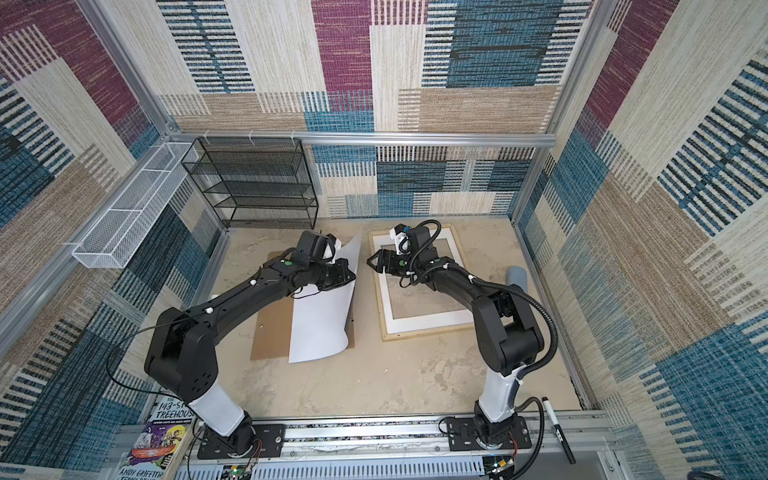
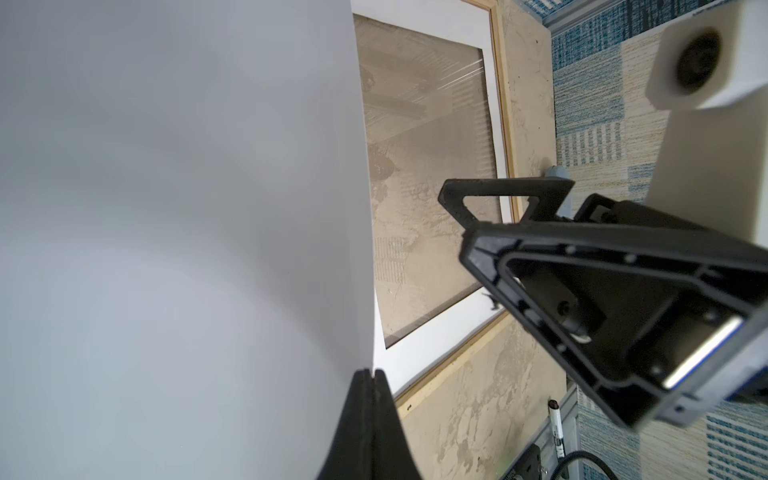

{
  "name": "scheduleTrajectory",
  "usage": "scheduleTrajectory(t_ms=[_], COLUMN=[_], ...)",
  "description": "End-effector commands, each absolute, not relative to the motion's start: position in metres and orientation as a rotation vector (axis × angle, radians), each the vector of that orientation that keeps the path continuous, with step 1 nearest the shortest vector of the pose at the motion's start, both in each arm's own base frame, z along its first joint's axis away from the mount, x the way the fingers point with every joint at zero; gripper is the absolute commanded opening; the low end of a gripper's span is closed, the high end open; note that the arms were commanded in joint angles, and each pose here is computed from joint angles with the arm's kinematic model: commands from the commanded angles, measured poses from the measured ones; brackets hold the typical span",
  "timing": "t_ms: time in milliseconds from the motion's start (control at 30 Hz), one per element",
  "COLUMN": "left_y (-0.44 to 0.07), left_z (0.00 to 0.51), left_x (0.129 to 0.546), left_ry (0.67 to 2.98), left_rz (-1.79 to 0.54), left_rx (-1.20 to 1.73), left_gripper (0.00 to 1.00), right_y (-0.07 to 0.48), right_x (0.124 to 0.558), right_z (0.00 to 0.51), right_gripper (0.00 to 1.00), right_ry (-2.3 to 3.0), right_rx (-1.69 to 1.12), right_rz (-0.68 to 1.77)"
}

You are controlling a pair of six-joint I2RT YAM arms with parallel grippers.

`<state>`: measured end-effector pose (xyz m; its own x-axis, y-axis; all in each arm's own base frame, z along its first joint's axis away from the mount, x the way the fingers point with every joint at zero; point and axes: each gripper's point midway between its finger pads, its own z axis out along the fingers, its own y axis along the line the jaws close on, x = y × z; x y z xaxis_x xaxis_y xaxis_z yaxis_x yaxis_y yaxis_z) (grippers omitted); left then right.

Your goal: Put the photo into the frame

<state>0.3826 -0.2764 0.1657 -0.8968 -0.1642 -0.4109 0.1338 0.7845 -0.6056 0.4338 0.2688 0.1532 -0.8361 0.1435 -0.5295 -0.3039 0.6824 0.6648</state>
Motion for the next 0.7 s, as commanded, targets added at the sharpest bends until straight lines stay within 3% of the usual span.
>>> scheduleTrajectory(t_ms=[0,667], left_y=[-0.292,-0.316], left_z=[0.177,0.152], left_x=[0.391,0.387], left_ry=[2.451,2.521], left_rz=[-0.984,-0.908], left_rx=[-0.010,0.033], left_gripper=[0.00,0.00], right_y=[0.270,0.293], right_x=[0.441,0.459], right_z=[0.154,0.121], right_gripper=[0.83,0.75], right_ry=[2.352,2.502], right_rx=[-0.072,-0.059], right_rz=[1.053,0.765])
